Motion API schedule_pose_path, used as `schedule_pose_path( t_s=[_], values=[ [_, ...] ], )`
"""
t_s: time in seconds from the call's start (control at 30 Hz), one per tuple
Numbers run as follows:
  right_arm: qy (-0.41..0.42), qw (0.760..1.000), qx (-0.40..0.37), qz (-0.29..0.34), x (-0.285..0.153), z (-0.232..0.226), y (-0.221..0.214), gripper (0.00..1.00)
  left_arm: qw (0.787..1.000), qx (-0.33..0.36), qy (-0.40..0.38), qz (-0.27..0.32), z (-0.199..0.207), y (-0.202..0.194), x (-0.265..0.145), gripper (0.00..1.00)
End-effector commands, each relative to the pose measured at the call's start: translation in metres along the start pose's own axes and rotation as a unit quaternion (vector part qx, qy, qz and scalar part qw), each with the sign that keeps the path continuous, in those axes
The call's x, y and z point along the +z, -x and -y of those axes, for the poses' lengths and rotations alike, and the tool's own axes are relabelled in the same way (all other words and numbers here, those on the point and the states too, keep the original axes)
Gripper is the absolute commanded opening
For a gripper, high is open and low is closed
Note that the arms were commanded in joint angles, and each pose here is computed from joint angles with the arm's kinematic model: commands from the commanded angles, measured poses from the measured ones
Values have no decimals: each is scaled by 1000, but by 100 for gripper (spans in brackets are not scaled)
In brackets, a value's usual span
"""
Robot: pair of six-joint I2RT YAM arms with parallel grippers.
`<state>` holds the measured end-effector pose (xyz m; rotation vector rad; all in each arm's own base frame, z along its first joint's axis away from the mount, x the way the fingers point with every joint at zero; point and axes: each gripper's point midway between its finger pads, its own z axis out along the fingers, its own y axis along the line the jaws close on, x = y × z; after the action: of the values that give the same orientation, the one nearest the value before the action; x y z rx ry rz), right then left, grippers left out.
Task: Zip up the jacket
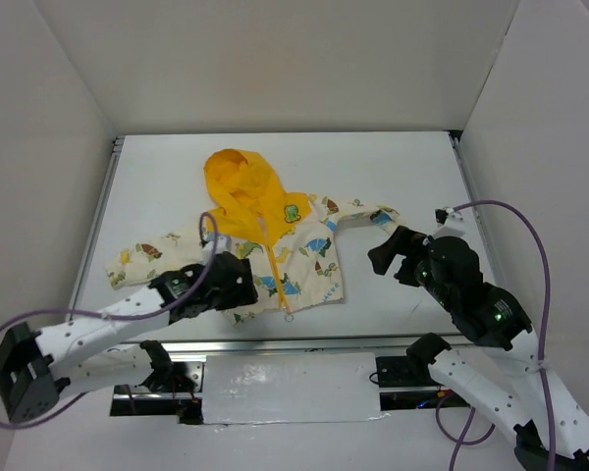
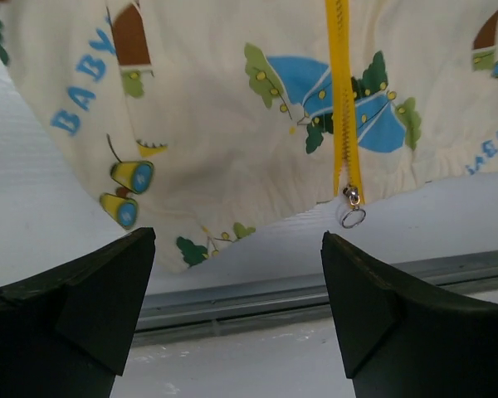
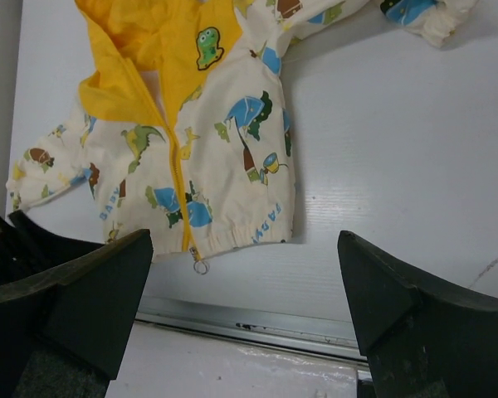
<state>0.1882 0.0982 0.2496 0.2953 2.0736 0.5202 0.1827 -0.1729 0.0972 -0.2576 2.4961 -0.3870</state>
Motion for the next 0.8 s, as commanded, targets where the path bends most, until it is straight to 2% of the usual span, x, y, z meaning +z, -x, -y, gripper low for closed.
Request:
schedule_pose_path(
  t_s=[0.0, 0.3, 0.4, 0.43, 0.77],
  values=[
    [29, 1000, -2, 7, 1, -14, 6, 100, 998, -25, 34, 47, 33, 10, 15, 93],
    [17, 1000, -6, 9, 0, -3, 0, 100, 995, 33, 88, 16, 59, -21, 60, 84],
    [15, 1000, -8, 10, -1, -1, -1, 100, 995, 39, 94, 11, 60, -24, 67, 77],
    [14, 1000, -8, 10, -1, 0, -1, 100, 994, 40, 97, 11, 59, -24, 68, 71],
    [13, 1000, -9, 8, 1, 1, -4, 100, 994, 49, 99, -17, 54, -44, 85, 71]
  ],
)
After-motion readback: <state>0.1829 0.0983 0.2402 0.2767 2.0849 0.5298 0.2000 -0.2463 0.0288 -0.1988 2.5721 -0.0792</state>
